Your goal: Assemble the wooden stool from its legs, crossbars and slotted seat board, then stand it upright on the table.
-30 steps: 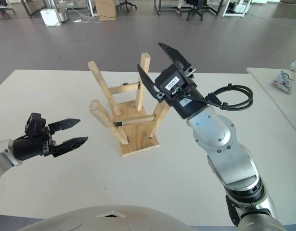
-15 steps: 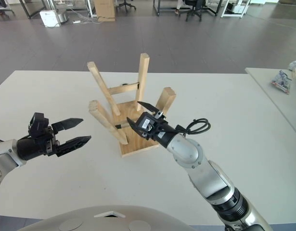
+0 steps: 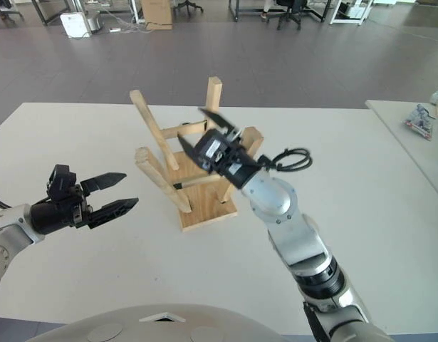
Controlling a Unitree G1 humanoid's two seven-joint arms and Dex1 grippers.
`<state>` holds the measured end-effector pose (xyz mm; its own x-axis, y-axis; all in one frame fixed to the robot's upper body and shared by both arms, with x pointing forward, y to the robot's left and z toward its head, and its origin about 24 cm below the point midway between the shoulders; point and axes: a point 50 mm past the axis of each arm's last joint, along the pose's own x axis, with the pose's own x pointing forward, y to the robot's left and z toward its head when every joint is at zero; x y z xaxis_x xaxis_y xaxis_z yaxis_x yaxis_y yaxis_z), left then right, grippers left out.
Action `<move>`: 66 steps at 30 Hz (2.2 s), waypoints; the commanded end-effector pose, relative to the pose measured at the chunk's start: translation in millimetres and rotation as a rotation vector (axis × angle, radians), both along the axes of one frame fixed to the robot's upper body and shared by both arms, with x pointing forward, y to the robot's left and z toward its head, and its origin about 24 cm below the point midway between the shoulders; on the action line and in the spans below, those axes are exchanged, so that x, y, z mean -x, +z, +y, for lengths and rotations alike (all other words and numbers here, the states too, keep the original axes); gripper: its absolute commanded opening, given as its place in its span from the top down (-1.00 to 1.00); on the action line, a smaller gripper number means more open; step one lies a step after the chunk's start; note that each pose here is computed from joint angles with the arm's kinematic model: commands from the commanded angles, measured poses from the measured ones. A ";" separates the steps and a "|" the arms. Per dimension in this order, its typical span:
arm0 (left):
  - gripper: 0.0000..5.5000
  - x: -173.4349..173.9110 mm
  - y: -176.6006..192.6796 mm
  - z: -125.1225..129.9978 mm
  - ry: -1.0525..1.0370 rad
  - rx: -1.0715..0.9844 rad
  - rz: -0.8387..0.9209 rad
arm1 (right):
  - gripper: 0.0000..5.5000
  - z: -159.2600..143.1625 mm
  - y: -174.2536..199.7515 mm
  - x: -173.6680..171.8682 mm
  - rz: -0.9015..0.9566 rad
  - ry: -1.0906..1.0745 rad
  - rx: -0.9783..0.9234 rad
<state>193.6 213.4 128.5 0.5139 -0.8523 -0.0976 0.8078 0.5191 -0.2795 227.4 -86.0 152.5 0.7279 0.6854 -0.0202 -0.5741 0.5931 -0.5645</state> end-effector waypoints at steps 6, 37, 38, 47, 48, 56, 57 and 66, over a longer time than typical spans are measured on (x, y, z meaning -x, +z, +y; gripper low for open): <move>-0.89 -0.9 -1.1 -2.3 -0.009 -0.023 -0.007 | -0.16 -14.4 96.5 -24.1 -0.354 -0.138 -0.238; -0.89 23.4 -116.3 46.0 0.676 -0.465 0.074 | -0.16 -103.0 -107.6 7.7 0.380 -0.437 0.084; -0.89 25.1 -111.7 46.9 0.724 -0.447 0.026 | -0.16 -105.0 -102.1 8.2 0.345 -0.484 0.049; -0.89 32.6 -16.5 -8.8 1.102 0.052 -0.368 | -0.16 -77.7 -0.1 29.0 -0.102 -0.722 -0.399; -0.89 30.9 -13.7 -9.8 1.093 0.057 -0.369 | -0.16 -77.7 2.2 29.3 -0.109 -0.735 -0.405; -0.89 -23.1 -4.3 -56.5 0.685 0.094 -0.405 | -0.16 -9.0 -11.8 11.5 0.083 -0.277 -0.271; -0.89 -18.1 -5.1 -75.0 0.604 0.107 -0.395 | -0.16 4.3 -11.5 13.8 0.086 -0.189 -0.247; -0.89 -10.6 -17.7 -65.4 0.668 0.020 -0.377 | -0.16 5.8 -21.4 12.4 0.081 -0.205 -0.156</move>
